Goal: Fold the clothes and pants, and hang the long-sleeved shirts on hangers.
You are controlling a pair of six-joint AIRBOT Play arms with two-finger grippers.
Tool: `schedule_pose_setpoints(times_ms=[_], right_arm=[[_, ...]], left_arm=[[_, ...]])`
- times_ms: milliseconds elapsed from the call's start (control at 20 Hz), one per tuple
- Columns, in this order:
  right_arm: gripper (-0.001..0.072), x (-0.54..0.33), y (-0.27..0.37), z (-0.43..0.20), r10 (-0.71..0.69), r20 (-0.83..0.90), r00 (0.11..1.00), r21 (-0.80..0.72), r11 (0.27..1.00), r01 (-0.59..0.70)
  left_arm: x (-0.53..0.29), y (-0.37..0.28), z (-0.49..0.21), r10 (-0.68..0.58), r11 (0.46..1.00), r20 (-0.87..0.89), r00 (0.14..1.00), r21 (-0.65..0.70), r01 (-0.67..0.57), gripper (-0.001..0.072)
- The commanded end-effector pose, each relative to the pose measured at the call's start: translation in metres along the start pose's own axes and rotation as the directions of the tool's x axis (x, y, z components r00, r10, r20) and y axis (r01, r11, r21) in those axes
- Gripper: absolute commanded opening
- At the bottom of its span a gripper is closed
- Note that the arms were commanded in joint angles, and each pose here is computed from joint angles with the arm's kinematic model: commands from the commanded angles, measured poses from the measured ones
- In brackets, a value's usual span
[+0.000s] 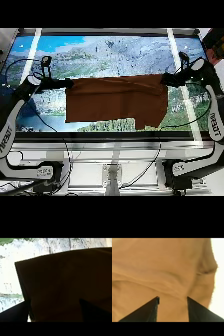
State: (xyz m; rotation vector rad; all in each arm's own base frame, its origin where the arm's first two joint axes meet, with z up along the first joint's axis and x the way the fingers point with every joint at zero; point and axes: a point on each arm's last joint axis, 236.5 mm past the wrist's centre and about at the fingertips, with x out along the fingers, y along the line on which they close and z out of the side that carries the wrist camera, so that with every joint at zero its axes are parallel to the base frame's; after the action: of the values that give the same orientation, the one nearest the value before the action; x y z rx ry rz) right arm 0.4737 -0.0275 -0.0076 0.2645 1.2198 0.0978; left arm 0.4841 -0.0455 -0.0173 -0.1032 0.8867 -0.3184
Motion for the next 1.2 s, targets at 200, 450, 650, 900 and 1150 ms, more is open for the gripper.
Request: schedule_pose_setpoints(times_ms=[200,450,650,900,1150], right_arm=[[0.0329,-0.122,-0.054,-0.063,-0.143,0.027,0.989,0.026,0.99,0.142],[0.0081,-0.104,-0.049,-0.182,-0.111,-0.053,0.992,0.131,0.985,0.117],[0.0205,-0.042,-0.015,-0.228,0.088,-0.089,0.992,0.281,0.958,-0.06],[0.0257,-0.001,0.006,-0.238,0.235,-0.08,0.969,0.399,0.898,-0.185],[0.0339,0.028,0.015,-0.251,0.344,-0.151,0.927,0.457,0.856,-0.243]], left_arm=[[-0.112,0.024,-0.013,0.109,0.989,-0.083,0.991,0.111,-0.1,0.069],[-0.15,0.05,-0.013,0.183,0.983,-0.053,0.982,-0.023,-0.184,0.069],[-0.149,0.047,-0.013,0.175,0.984,-0.053,0.983,-0.03,-0.177,0.0691],[-0.148,0.045,-0.016,0.166,0.985,-0.067,0.984,-0.031,-0.168,0.0691],[-0.148,0.045,-0.016,0.165,0.985,-0.067,0.984,-0.031,-0.168,0.0691]])
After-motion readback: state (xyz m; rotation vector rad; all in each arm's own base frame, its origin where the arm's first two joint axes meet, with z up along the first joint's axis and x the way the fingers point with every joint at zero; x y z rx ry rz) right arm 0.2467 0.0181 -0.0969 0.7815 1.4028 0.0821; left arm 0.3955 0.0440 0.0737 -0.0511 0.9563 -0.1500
